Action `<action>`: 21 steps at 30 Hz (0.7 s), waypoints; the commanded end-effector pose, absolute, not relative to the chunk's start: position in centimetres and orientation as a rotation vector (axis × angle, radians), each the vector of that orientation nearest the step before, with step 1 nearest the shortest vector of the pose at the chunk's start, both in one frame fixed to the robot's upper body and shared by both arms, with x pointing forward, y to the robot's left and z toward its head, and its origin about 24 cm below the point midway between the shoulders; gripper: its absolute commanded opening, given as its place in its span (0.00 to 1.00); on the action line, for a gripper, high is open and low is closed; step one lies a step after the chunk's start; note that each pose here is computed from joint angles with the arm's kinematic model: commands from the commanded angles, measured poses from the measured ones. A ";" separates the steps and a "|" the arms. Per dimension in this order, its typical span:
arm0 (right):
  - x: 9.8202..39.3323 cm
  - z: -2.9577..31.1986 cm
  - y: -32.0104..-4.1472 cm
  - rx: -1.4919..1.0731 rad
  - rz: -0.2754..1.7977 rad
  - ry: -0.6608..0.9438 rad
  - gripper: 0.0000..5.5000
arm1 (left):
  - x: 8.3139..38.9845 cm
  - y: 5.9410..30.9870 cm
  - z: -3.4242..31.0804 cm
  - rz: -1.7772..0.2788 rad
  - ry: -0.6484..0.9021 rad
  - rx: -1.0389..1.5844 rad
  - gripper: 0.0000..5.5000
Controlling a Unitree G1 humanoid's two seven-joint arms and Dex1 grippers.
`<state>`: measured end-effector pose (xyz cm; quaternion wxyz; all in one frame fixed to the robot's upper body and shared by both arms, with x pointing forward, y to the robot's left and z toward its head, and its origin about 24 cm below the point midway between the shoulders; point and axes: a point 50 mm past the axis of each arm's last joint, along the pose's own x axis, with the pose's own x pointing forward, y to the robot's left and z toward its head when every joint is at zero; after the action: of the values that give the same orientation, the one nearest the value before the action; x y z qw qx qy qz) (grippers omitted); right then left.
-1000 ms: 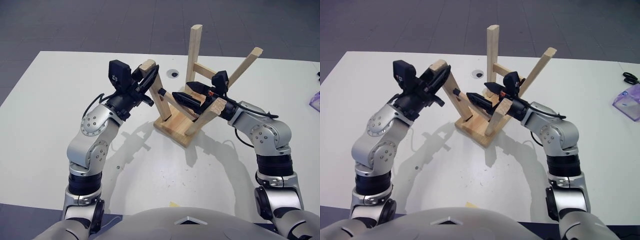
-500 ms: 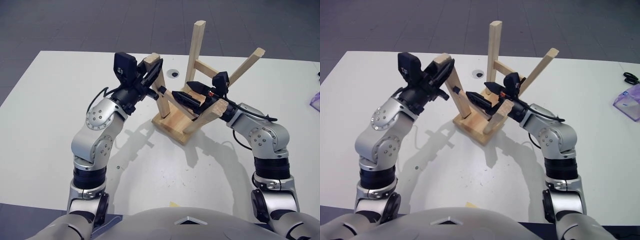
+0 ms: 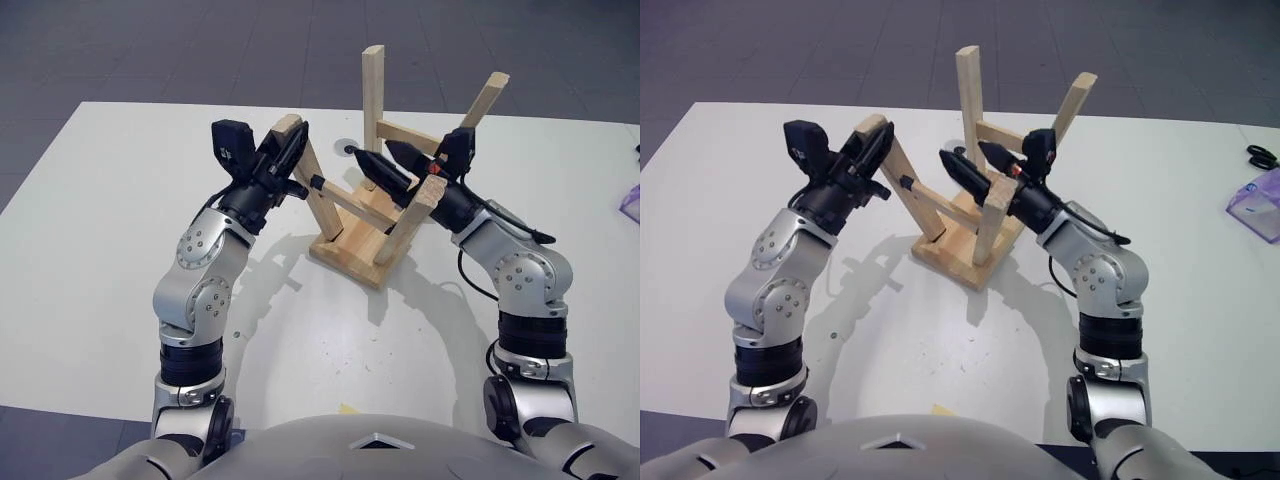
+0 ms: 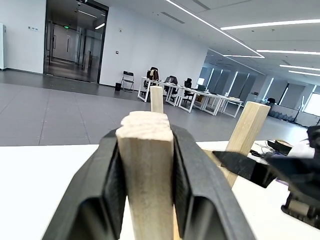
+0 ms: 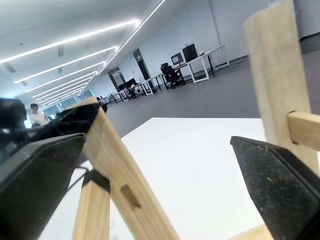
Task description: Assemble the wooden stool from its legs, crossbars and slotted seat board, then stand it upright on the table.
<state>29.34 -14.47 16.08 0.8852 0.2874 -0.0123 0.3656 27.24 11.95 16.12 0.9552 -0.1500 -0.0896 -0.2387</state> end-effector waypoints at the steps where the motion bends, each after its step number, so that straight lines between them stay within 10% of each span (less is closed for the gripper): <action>1: 28.1 24.1 -17.5 0.844 0.893 -0.379 0.98 | 28.1 14.5 15.8 -0.313 -0.165 -0.203 0.19; 7: 25.5 24.2 -20.2 0.798 1.067 -0.283 0.98 | 27.7 14.2 16.5 -0.343 -0.193 -0.111 0.19; 14: 26.8 22.9 -17.2 0.768 0.852 -0.324 0.98 | 27.4 12.8 15.7 -0.413 -0.180 0.043 0.19; 21: 23.5 22.2 -16.9 0.713 1.134 -0.211 0.98 | 27.4 13.1 15.6 -0.409 -0.173 0.052 0.19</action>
<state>24.32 -16.51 22.81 0.7871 0.3510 -0.1345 0.4891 27.26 12.47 17.01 0.9695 -0.0114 -0.1258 -0.2100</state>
